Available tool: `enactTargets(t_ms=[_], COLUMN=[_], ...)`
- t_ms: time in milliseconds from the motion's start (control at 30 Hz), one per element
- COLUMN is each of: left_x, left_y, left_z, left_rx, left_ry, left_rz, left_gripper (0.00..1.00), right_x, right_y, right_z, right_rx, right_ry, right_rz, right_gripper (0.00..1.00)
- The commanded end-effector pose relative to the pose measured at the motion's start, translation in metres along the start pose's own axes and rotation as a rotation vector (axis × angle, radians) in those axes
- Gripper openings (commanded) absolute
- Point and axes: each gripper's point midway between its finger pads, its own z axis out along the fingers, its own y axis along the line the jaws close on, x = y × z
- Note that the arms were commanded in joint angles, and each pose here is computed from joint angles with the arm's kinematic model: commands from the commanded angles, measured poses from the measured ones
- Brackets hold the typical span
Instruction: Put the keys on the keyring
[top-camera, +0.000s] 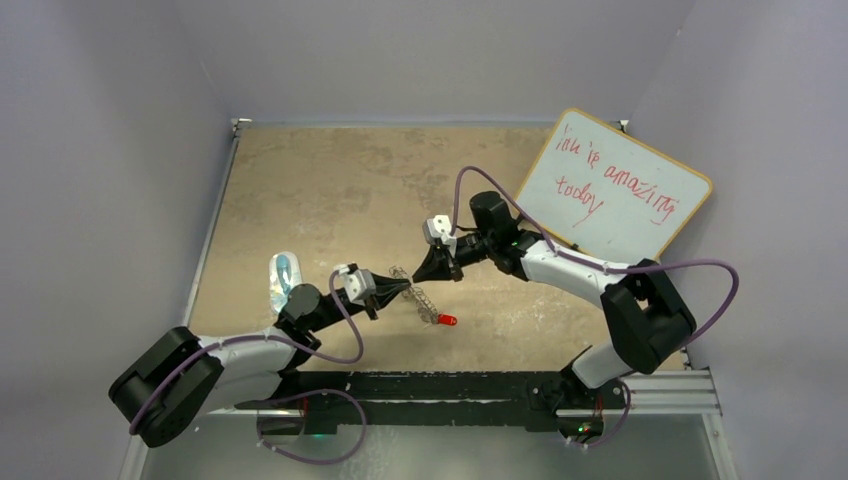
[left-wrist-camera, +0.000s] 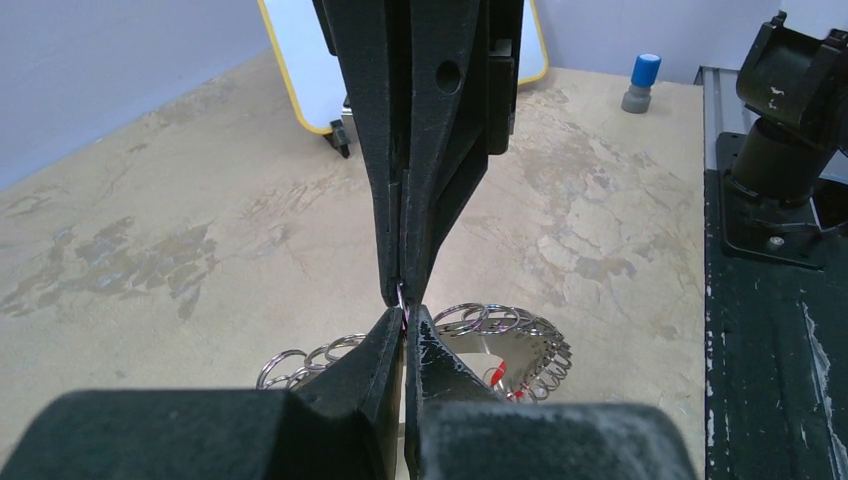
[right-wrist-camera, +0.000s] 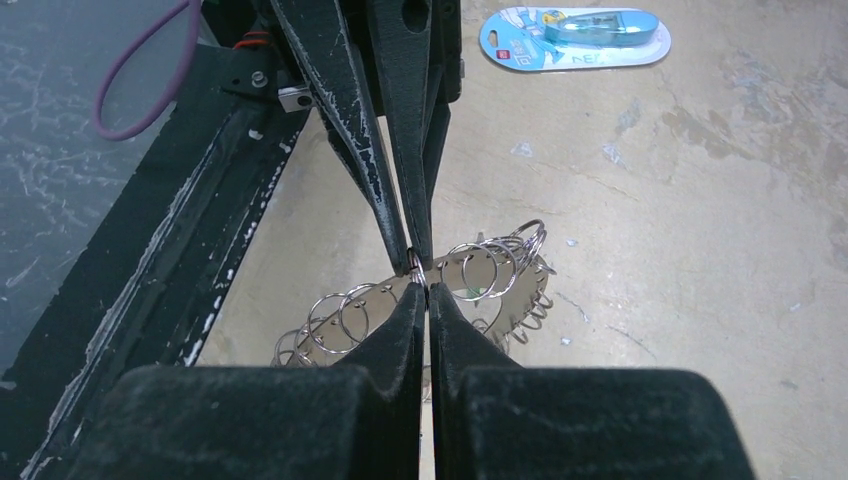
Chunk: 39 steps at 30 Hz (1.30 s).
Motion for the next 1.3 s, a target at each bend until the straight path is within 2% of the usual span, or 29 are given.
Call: enactTargets(t_ms=[0,233,300,367,467,500,833,967,1133,1200,1267], left_x=[-0.011,-0.008,-0.008,-0.010,-0.011,-0.012,-0.017,-0.017,-0.015,-0.015,-0.014], left_y=[0.004,0.013,0.014,0.014,0.015,0.015,0.014,0.014,0.014,0.013,0.013], left_z=[0.008,0.005,0.004,0.003,0.004,0.004,0.004,0.003,0.002,0.001,0.001], left_rx=[0.001,-0.046,-0.055,-0.056,-0.059,-0.061,-0.056,-0.059,-0.063,-0.061,-0.061], left_ry=[-0.011,0.015,0.013,0.008,0.005,0.004,-0.018,-0.016,-0.009,-0.009,-0.007], left_rz=[0.037,0.060,0.066,0.071,0.071,0.068,0.069,0.073,0.067,0.065,0.063], left_gripper=[0.03,0.24,0.25,0.19,0.03,0.00,0.00,0.00,0.00,0.00,0.00], right_x=[-0.020,-0.028,-0.027,-0.027,-0.026,-0.026,-0.026,-0.030,-0.044,-0.049,-0.051], right_y=[-0.003,-0.002,-0.001,-0.001,0.000,-0.001,-0.003,-0.006,-0.016,-0.020,-0.024], right_z=[0.001,-0.003,-0.003,-0.004,-0.003,-0.004,-0.005,-0.011,-0.039,-0.056,-0.071], right_rx=[0.005,0.049,0.055,0.057,0.057,0.058,0.076,0.154,0.443,0.568,0.675], right_ry=[-0.038,-0.068,-0.071,-0.073,-0.070,-0.070,-0.062,-0.074,-0.174,-0.230,-0.264], right_rz=[-0.015,-0.018,-0.017,-0.015,-0.007,-0.006,0.001,0.002,-0.004,0.020,0.072], right_gripper=[0.00,0.00,0.00,0.00,0.00,0.00,0.02,0.29,0.69,0.79,0.83])
